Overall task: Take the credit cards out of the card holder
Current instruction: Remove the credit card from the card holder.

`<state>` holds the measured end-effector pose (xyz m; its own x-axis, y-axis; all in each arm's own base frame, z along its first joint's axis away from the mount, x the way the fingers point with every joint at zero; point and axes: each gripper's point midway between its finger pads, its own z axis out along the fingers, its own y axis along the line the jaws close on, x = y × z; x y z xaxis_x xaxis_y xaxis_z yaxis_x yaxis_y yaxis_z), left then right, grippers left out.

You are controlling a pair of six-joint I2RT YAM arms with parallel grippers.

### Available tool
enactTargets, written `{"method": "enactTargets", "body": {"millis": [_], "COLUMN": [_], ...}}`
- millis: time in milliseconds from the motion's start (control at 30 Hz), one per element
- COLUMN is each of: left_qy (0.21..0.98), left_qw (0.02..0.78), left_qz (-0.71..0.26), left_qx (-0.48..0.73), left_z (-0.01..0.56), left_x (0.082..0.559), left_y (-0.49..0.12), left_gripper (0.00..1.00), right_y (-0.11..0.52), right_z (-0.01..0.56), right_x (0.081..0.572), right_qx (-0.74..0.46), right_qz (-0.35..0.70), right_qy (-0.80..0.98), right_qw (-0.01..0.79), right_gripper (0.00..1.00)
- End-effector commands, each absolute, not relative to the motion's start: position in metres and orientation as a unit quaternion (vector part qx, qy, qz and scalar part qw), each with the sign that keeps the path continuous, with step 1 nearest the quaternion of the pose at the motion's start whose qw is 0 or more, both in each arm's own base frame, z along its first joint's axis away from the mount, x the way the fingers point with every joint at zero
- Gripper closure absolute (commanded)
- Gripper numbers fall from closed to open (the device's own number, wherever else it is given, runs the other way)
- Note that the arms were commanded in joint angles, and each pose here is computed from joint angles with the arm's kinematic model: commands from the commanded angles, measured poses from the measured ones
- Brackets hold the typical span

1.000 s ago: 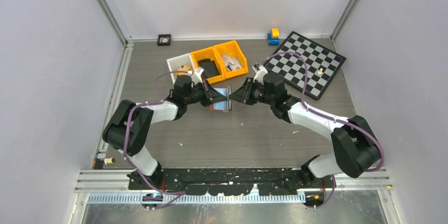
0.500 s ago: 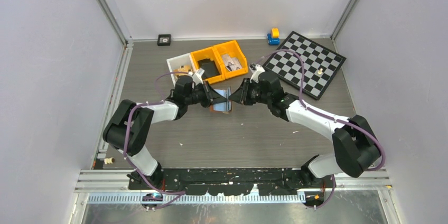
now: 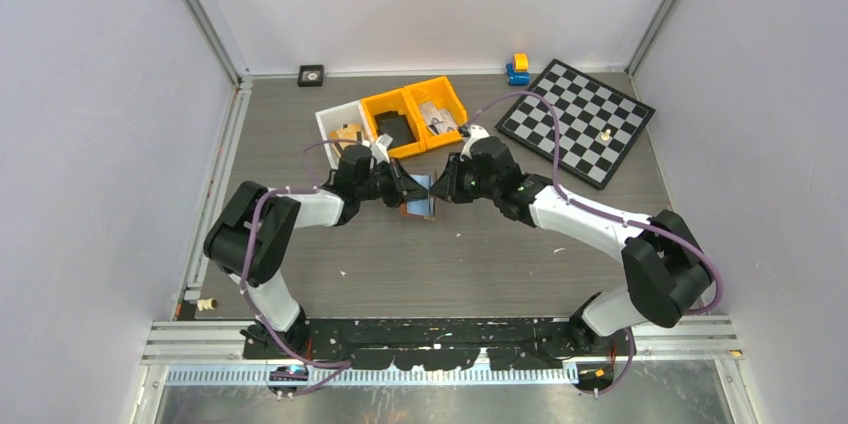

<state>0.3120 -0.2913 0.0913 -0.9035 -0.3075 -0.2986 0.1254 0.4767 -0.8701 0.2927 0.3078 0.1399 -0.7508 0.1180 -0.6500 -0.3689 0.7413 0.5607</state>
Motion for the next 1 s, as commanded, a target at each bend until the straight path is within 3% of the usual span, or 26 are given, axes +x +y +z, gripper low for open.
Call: {"method": "enactTargets", "body": {"millis": [0, 300, 533, 967], "left_qy": [0.773, 0.768, 0.785, 0.795], "left_qw": [0.218, 0.225, 0.232, 0.241], "left_qz": [-0.595, -0.600, -0.575, -0.557], "left_qx": [-0.004, -0.006, -0.002, -0.002], "left_z": [0.144, 0.146, 0.142, 0.139], "left_x": [0.314, 0.317, 0.316, 0.317], "left_y": [-0.321, -0.318, -0.317, -0.313], "left_gripper": [1.00, 1.00, 1.00, 1.00], "right_y": [0.297, 0.284, 0.283, 0.288], "right_z": [0.137, 0.108, 0.104, 0.096], "right_x": [0.301, 0.311, 0.312, 0.311], "right_qx": [-0.066, -0.052, -0.053, -0.057], "right_qz": [0.302, 0.223, 0.212, 0.218], "right_qy": [0.880, 0.915, 0.918, 0.922], "right_qw": [0.361, 0.332, 0.330, 0.316], "right_gripper": [0.99, 0.99, 0.86, 0.71]}}
